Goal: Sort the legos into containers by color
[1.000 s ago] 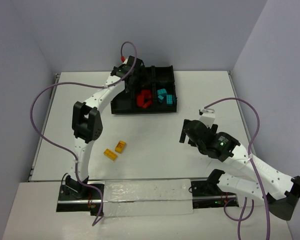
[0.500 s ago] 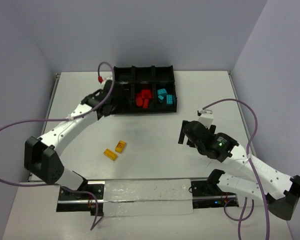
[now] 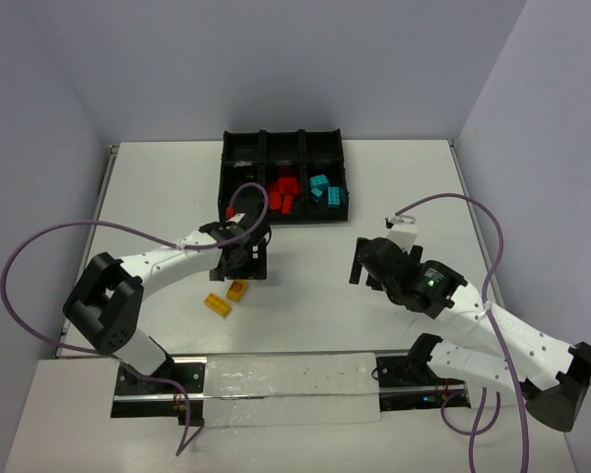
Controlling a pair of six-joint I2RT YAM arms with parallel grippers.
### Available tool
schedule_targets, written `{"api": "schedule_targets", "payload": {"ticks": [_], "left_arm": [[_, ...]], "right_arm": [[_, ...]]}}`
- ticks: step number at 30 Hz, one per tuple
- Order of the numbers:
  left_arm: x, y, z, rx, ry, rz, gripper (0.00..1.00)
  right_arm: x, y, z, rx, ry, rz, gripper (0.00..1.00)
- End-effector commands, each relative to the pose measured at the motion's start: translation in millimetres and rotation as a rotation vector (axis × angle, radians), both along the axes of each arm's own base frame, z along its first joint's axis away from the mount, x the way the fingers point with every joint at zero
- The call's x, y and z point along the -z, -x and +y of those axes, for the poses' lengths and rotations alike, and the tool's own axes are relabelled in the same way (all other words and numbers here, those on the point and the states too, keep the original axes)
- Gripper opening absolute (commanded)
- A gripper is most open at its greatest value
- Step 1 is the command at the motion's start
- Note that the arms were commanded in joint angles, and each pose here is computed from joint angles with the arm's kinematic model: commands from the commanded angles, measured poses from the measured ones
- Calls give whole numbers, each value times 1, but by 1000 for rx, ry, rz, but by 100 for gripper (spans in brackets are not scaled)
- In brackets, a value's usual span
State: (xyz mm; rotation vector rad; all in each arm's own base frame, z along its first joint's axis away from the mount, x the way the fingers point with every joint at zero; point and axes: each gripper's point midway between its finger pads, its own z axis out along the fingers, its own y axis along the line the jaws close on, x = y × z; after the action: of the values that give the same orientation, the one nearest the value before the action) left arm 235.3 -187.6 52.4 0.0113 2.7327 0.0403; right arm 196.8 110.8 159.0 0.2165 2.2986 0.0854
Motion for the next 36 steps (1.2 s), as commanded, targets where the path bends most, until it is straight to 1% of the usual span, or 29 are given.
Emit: {"api": "schedule_targets", "payload": {"ticks": [1, 8, 9, 10, 13, 14, 15, 16, 17, 18, 19, 22, 23, 24, 25, 27, 33, 36], "left_arm": [[23, 4, -11, 28, 23, 57, 92], [37, 5, -11, 7, 2, 76, 77], [36, 4, -12, 7, 0, 72, 71], [35, 4, -12, 7, -4, 70, 70], [20, -7, -18, 9, -5, 33, 31], [14, -11, -20, 7, -8, 20, 16], [14, -10, -16, 7, -26, 23, 8], [3, -19, -22, 8, -13, -2, 2], [-3, -22, -22, 7, -25, -8, 0], [-19, -33, -31, 16, -4, -41, 0], [-26, -38, -31, 26, -14, -51, 0], [-63, -67, -47, 31, 29, -133, 0], [-68, -79, -44, 29, 26, -142, 0], [-81, -99, -43, 11, 38, -170, 0], [-92, -104, -46, 9, 55, -190, 0], [-106, -140, -38, -44, 68, -250, 0], [-116, -208, -19, -176, 100, -326, 0], [-110, -232, -6, -232, 111, -331, 0]], "right_arm": [[-6, -2, -5, 23, -6, -44, 99], [-6, 0, -8, 27, -6, -46, 99], [-6, 1, -8, 26, -3, -44, 99], [-6, 1, -9, 27, -3, -46, 99], [-7, -1, -8, 27, -6, -50, 99], [-7, -1, -7, 24, -6, -49, 99], [-8, -1, -7, 25, -7, -51, 99], [-9, -1, -7, 25, -7, -51, 99], [-9, -2, -7, 25, -7, -51, 99], [-10, -2, -6, 22, -8, -53, 99], [-11, -2, -6, 22, -11, -55, 99], [-11, -2, -6, 24, -9, -57, 99], [-12, -2, -7, 26, -11, -59, 99], [-12, -2, -8, 27, -9, -59, 99], [-13, -1, -8, 29, -9, -60, 99], [-13, 0, -11, 33, -9, -61, 99], [-14, 2, -14, 43, -10, -57, 99], [-14, 3, -13, 43, -11, -54, 99]]}}
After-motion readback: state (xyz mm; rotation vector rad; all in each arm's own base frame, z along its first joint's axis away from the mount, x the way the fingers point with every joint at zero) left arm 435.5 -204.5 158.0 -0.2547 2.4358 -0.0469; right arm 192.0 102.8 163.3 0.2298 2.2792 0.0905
